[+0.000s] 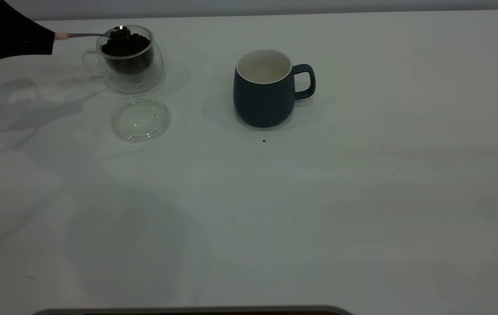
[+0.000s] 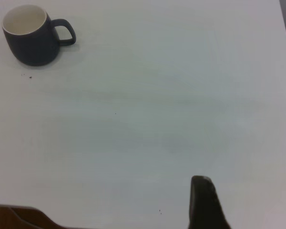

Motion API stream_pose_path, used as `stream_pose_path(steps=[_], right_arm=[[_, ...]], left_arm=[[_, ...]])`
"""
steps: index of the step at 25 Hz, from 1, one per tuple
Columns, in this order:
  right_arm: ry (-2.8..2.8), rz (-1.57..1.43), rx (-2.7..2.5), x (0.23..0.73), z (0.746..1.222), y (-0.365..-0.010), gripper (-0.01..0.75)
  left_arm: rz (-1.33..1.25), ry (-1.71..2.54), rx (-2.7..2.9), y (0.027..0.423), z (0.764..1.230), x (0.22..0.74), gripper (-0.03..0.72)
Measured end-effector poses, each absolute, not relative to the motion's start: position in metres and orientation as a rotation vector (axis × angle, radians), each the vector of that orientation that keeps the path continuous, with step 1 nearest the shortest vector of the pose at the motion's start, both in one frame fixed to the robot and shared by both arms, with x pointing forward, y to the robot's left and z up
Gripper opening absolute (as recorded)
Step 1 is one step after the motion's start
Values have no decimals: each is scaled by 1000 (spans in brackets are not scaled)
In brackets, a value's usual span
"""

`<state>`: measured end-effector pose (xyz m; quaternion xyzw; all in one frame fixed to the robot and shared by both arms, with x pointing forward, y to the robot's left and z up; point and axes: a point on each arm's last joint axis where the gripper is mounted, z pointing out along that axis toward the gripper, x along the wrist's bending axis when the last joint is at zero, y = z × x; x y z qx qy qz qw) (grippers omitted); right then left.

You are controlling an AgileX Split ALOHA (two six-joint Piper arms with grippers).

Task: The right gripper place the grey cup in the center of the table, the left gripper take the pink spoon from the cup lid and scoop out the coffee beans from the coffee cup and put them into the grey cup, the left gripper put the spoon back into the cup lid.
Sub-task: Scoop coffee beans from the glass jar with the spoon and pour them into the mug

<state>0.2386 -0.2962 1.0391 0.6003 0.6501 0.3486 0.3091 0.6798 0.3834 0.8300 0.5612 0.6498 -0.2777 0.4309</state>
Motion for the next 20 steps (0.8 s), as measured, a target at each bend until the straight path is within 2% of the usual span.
stream_pose_path(steps=[9,20], right_arm=[[1718,921,1586,239,1039,-296,482],[1718,921,1586,239,1039,-296,482]], left_arm=[[-712,1610,1417,372,830,682,123],[-806,1526,1538,306,830,688,123]])
